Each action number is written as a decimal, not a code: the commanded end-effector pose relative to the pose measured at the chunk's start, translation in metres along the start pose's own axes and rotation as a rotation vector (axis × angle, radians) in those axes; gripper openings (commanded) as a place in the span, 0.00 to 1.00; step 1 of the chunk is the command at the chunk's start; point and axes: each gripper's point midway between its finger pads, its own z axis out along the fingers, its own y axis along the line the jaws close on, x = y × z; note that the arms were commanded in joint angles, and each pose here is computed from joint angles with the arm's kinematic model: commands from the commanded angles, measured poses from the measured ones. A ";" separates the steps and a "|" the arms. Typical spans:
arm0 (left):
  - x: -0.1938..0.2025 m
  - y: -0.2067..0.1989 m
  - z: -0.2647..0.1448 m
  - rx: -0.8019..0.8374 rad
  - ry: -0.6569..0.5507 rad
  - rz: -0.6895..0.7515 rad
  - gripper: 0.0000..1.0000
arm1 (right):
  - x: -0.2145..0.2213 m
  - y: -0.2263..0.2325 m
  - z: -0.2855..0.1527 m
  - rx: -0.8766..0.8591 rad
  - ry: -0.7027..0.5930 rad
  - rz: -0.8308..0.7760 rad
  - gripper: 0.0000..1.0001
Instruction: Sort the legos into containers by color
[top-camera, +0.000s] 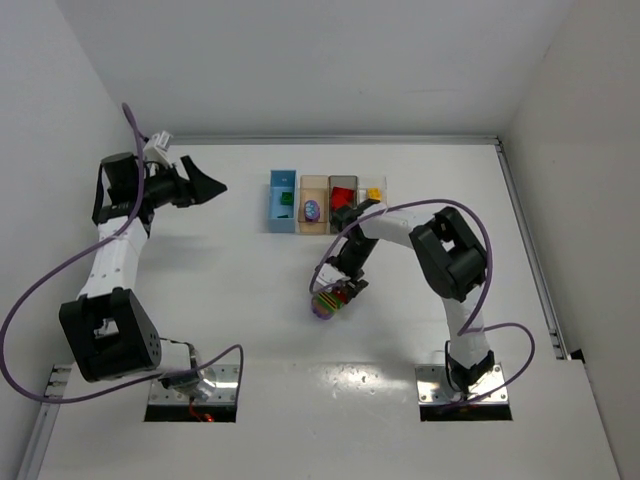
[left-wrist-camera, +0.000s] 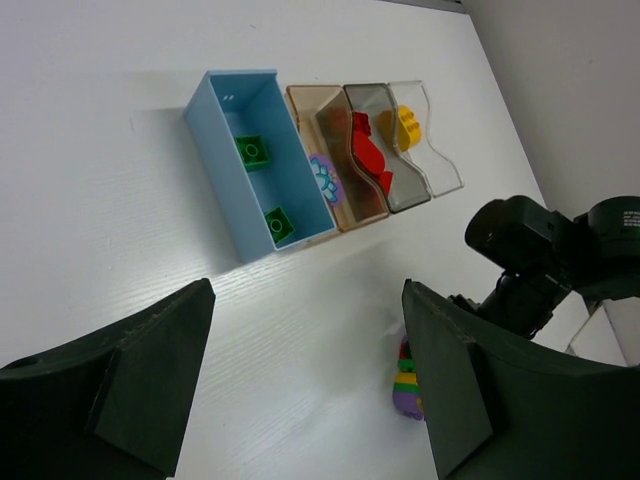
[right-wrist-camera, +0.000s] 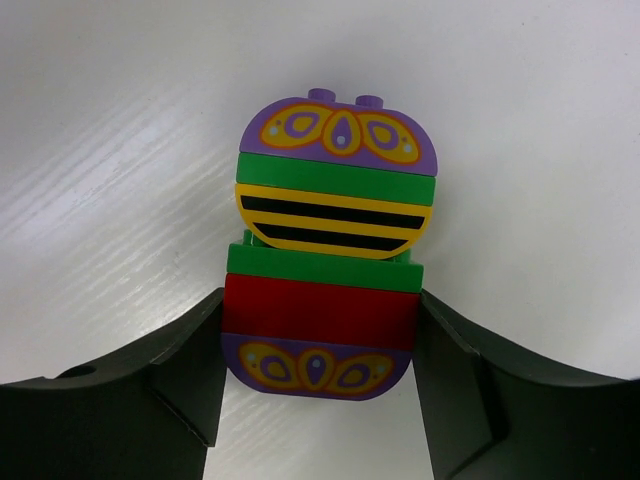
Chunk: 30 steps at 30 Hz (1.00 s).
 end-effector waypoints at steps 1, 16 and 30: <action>0.007 -0.020 -0.001 0.012 -0.004 0.082 0.82 | -0.012 -0.013 -0.015 0.057 -0.029 0.035 0.25; 0.128 -0.113 0.028 0.387 0.249 -0.010 0.82 | -0.060 -0.050 -0.132 0.589 0.032 0.196 0.02; 0.132 -0.175 0.058 0.646 0.370 0.021 0.82 | -0.085 -0.076 -0.157 0.757 0.051 0.182 0.01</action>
